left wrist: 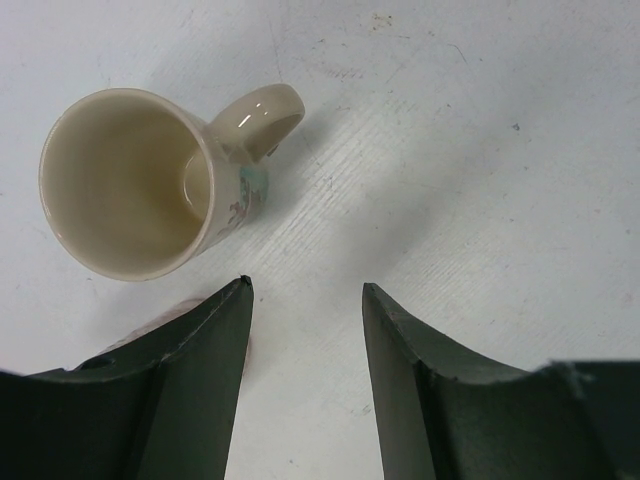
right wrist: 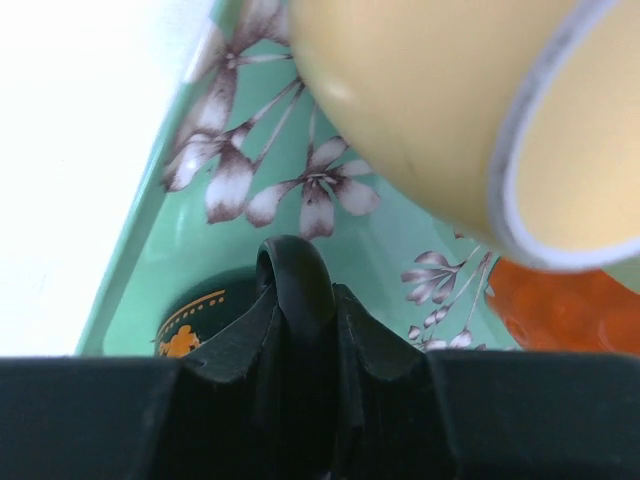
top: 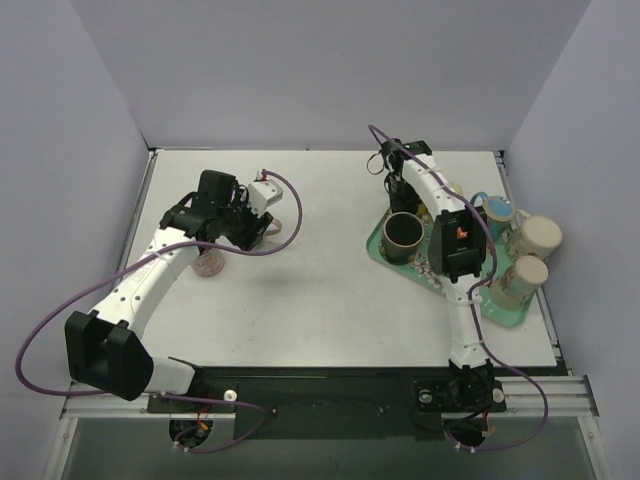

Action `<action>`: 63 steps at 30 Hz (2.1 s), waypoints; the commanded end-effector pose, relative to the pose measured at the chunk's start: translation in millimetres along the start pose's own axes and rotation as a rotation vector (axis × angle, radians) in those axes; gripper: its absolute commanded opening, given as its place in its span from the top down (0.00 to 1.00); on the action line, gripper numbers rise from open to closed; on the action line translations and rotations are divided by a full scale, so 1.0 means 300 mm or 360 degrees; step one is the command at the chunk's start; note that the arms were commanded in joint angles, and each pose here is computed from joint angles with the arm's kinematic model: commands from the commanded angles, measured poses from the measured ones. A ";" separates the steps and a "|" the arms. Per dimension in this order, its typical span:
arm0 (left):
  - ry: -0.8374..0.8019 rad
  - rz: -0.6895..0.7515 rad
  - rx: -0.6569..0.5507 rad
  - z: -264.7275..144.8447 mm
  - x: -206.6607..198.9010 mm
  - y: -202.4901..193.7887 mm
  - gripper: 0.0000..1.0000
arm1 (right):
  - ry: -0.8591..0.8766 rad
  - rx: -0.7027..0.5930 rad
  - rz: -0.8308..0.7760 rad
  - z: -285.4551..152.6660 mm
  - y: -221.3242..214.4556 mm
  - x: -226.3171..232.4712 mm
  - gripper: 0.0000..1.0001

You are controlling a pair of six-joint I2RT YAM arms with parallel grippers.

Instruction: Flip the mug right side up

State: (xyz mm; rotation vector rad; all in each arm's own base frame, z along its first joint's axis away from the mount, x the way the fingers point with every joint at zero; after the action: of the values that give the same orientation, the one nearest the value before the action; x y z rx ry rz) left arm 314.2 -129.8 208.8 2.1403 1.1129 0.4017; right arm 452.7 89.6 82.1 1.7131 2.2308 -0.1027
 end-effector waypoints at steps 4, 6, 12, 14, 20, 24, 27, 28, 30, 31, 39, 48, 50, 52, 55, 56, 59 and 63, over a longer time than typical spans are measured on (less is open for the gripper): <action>-0.0034 0.0035 -0.0114 -0.035 -0.020 0.071 0.42 | 0.0069 -0.0624 0.0002 -0.411 0.019 -0.061 1.00; -0.0038 0.0039 -0.0111 -0.038 -0.025 0.072 0.42 | 0.0081 -0.0773 0.0036 -0.454 0.014 -0.073 1.00; -0.0075 0.0058 -0.0115 -0.046 -0.053 0.081 0.42 | 0.0136 -0.0904 -0.0125 -0.396 -0.046 -0.048 1.00; -0.0079 0.0065 -0.0129 -0.054 -0.058 0.086 0.42 | 0.0156 -0.0873 -0.0147 -0.372 -0.061 -0.047 1.00; -0.0144 0.0076 -0.0130 -0.073 -0.082 0.088 0.42 | 0.0268 -0.1055 -0.0125 -0.427 -0.065 -0.019 1.00; -0.0390 0.0102 -0.0148 -0.116 -0.163 0.097 0.40 | 0.0382 -0.1317 -0.0182 -0.554 -0.076 0.013 1.00; -0.0647 0.0085 -0.0136 -0.175 -0.241 0.096 0.36 | 0.0322 -0.1493 -0.0261 -0.654 -0.116 0.006 1.00; -0.0678 0.0083 -0.0155 -0.197 -0.250 0.108 0.32 | 0.0310 -0.1512 -0.0313 -0.668 -0.132 0.020 1.00; -0.0786 0.0072 -0.0201 -0.233 -0.283 0.133 0.27 | 0.0323 -0.1586 -0.0373 -0.728 -0.168 0.037 1.00; -0.0867 0.0065 -0.0232 -0.255 -0.308 0.145 0.26 | 0.0341 -0.1642 -0.0399 -0.768 -0.191 0.045 1.00; -0.1191 -0.0066 -0.0487 -0.386 -0.405 0.297 0.19 | 0.0773 -0.1999 -0.0540 -1.026 -0.314 0.231 1.00; -0.1415 -0.0220 -0.0560 -0.345 -0.437 0.383 0.12 | 0.1147 -0.2228 -0.0595 -1.224 -0.397 0.369 1.00; -0.1410 -0.0194 -0.0552 -0.318 -0.441 0.378 0.12 | 0.1176 -0.2239 -0.0612 -1.241 -0.403 0.379 1.00; -0.1390 -0.0158 -0.0542 -0.300 -0.443 0.373 0.12 | 0.1186 -0.2256 -0.0619 -1.256 -0.412 0.380 1.00; -0.1372 -0.0139 -0.0468 -0.267 -0.445 0.339 0.12 | 0.1204 -0.2278 -0.0627 -1.274 -0.425 0.376 1.00; -0.1397 -0.0120 -0.0457 -0.268 -0.450 0.330 0.12 | 0.1192 -0.2277 -0.0624 -1.271 -0.423 0.373 1.00; -0.1433 -0.0095 -0.0361 -0.259 -0.474 0.278 0.13 | 0.1183 -0.2303 -0.0622 -1.284 -0.428 0.364 1.00; -0.1599 -0.0113 -0.0261 -0.266 -0.557 0.220 0.23 | 0.1163 -0.2304 -0.0633 -1.279 -0.424 0.364 1.00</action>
State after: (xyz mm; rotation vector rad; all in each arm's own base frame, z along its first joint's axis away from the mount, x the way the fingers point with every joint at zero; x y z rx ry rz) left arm 241.9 -248.5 322.6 1.7498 0.6164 -0.4289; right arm 227.6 249.4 310.0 0.6488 2.2430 1.5311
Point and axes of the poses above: each gripper's point midway between its finger pads, its own z axis out along the fingers, its own x axis along the line the jaws close on, y = z × x, the point moved 3 cm from there along -z, back along the fingers, and after that the axes turned 13 degrees about -z, right-handed, at the moved point
